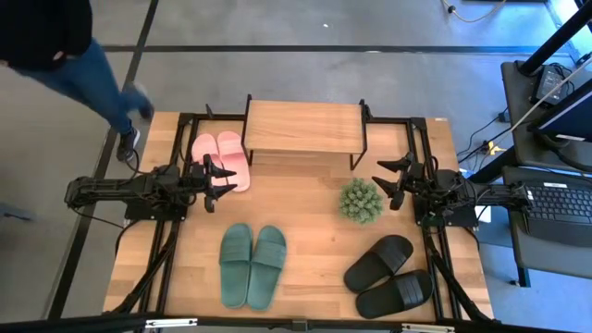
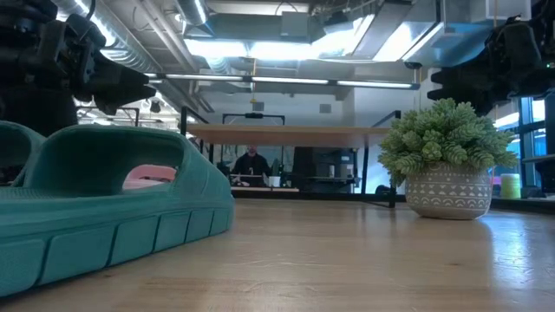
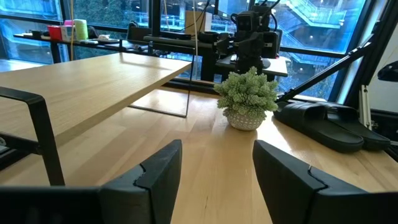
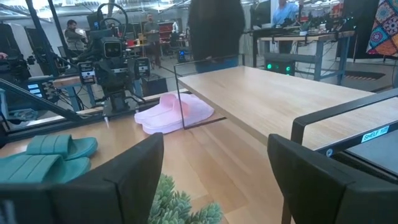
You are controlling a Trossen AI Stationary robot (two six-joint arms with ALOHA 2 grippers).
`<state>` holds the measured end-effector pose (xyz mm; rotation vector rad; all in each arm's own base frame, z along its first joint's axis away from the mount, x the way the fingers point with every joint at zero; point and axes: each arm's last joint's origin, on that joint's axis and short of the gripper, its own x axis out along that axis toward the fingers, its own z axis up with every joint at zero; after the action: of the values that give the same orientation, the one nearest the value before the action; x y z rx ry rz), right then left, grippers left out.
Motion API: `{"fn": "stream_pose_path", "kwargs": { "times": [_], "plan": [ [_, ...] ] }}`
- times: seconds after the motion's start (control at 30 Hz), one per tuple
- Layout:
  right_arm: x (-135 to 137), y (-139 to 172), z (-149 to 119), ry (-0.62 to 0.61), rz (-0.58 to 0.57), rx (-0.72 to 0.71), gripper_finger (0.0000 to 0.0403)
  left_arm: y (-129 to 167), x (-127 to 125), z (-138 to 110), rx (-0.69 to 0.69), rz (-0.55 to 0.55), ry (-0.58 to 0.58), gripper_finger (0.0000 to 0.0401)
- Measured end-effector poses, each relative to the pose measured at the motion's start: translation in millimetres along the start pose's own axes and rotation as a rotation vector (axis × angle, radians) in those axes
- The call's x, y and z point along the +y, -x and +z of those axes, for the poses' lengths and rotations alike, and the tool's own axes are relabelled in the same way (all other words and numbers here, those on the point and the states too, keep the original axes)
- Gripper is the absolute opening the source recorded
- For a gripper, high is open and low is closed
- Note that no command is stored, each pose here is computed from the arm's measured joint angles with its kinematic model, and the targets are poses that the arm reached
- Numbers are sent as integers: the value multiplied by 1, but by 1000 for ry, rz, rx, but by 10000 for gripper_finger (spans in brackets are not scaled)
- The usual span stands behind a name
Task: Pick and place slides into the shelf
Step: Put the bottom black slide on the shelf
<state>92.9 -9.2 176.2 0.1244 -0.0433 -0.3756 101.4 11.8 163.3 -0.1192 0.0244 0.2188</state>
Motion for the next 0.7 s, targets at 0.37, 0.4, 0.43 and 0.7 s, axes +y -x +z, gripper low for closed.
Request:
{"fn": "stream_pose_path", "kwargs": {
  "times": [0.37, 0.4, 0.43, 0.7],
  "plan": [
    [0, 0, 2, 5, 2, -6, 288, 0, 0, 1, -5, -1, 1, 191],
    [0, 0, 3, 23, 8, -8, 288, 0, 0, 1, -5, 0, 1, 191],
    [1, 1, 5, 38, 24, -12, 288, 0, 0, 1, -6, -1, 1, 191],
    [11, 1, 35, 109, 132, 30, 288, 0, 0, 2, -20, 10, 3, 191]
  ]
}}
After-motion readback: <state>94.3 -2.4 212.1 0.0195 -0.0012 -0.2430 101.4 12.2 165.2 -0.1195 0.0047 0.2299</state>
